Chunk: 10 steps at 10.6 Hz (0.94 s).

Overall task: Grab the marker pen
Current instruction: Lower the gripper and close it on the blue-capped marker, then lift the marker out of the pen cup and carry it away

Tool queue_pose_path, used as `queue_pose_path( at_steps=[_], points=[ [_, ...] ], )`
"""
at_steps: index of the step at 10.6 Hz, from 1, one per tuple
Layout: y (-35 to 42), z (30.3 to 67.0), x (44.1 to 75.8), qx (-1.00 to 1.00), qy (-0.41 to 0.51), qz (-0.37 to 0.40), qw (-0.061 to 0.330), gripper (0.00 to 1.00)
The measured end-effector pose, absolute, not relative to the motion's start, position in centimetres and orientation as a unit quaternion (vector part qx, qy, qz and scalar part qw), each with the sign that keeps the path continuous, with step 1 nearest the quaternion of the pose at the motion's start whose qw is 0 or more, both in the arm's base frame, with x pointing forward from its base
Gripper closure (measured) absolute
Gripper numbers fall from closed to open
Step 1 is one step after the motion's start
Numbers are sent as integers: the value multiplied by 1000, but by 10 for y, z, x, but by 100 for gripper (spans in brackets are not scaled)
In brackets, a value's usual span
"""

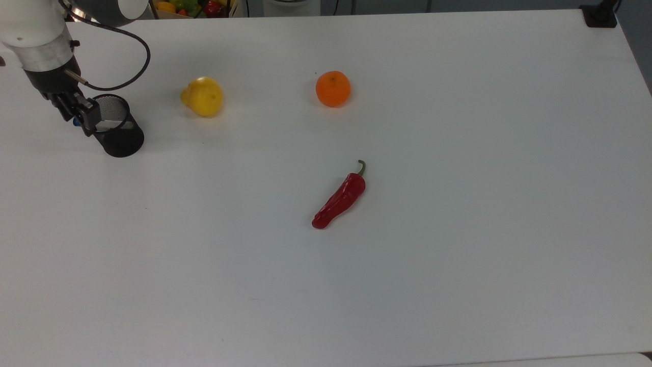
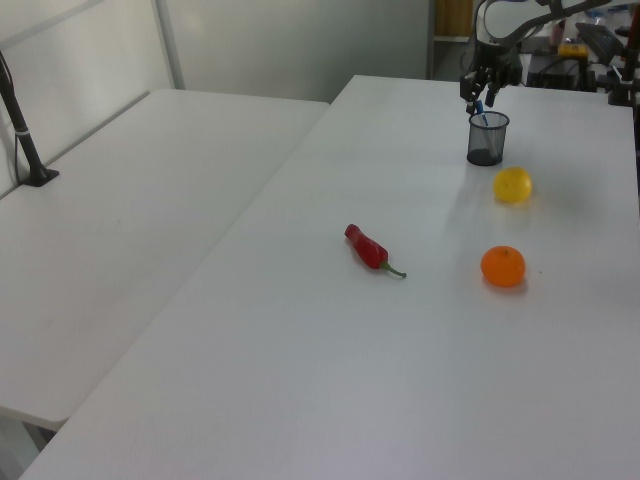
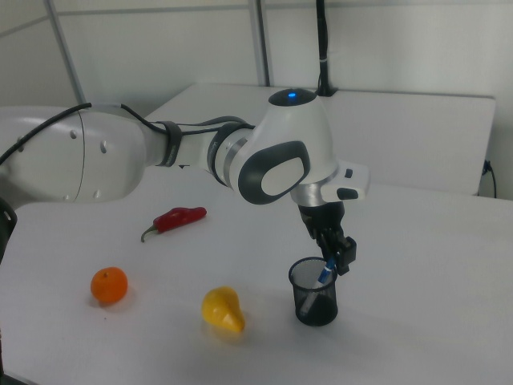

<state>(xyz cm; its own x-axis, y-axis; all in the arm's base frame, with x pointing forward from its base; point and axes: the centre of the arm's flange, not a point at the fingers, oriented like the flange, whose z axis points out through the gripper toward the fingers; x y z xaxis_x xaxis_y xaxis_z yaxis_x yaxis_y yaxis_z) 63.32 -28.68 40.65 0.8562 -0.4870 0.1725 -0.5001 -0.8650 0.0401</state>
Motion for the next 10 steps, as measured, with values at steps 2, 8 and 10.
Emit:
queue_pose_path(
  at_steps=[2, 8, 10],
  points=[
    [-287, 407, 634, 962, -256, 79, 42, 76],
    [-286, 440, 640, 960, -255, 109, 43, 82],
    [-281, 491, 637, 954, -256, 150, 37, 82]
  ],
)
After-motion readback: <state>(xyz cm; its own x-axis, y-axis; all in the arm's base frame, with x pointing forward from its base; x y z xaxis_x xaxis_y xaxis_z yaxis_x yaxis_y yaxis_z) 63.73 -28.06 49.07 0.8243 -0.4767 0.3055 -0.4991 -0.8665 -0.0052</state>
